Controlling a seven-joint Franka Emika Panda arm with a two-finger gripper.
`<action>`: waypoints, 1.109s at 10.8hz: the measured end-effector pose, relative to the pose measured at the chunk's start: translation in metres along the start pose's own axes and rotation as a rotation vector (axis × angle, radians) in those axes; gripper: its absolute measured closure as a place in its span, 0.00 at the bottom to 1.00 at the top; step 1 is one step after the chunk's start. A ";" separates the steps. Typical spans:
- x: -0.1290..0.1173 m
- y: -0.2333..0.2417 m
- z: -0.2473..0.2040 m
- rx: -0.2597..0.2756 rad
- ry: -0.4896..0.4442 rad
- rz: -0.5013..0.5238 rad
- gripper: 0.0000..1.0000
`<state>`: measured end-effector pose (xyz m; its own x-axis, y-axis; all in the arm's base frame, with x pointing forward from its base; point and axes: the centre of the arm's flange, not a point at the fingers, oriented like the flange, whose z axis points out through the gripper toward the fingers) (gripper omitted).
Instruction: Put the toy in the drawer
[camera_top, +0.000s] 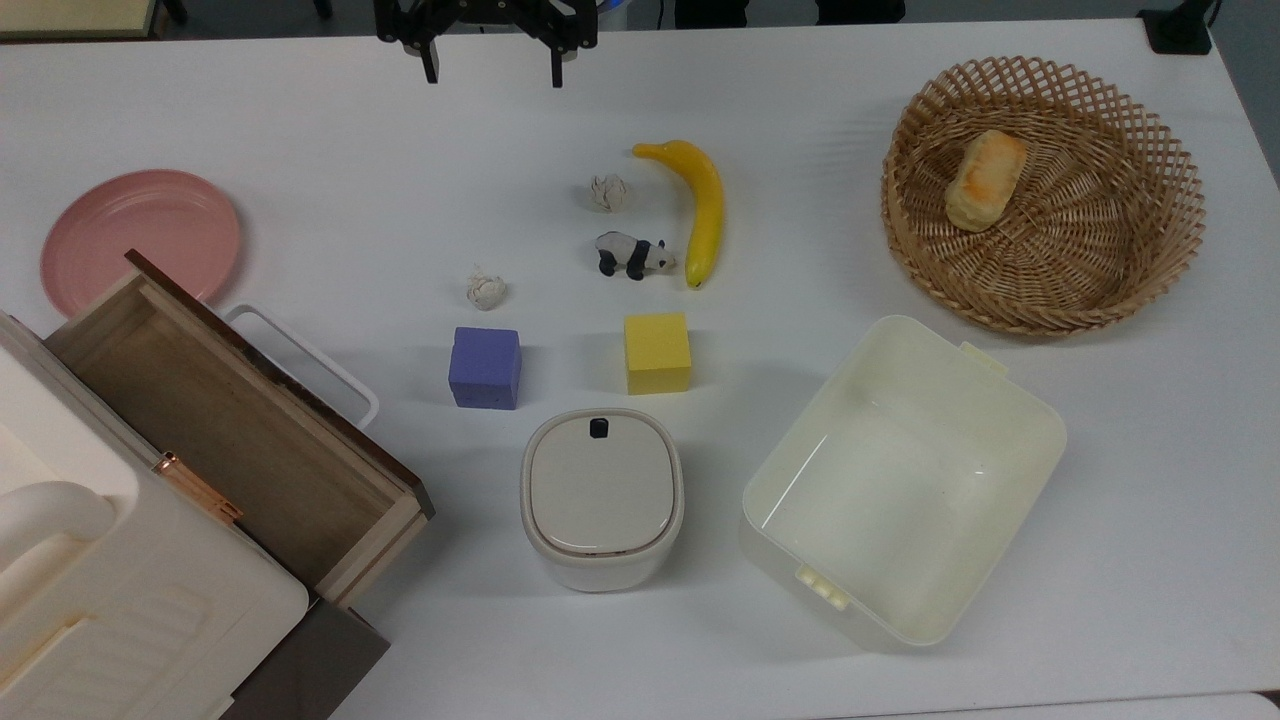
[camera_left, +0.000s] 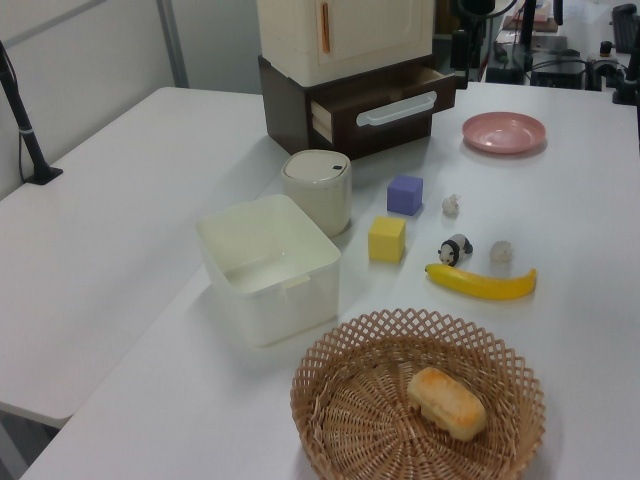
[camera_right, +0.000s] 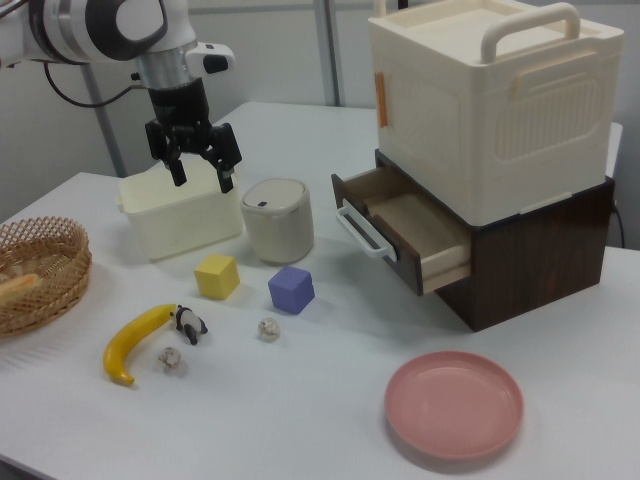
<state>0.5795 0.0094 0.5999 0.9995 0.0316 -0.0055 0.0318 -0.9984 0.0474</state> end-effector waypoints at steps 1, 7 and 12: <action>0.000 0.000 0.000 0.000 0.000 0.000 0.00; 0.000 0.015 0.002 0.000 -0.003 0.026 0.00; 0.000 0.015 0.002 0.000 -0.004 0.026 0.00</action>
<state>0.5802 -0.0057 0.5984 1.0000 0.0053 -0.0082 0.0057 -0.9988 0.0479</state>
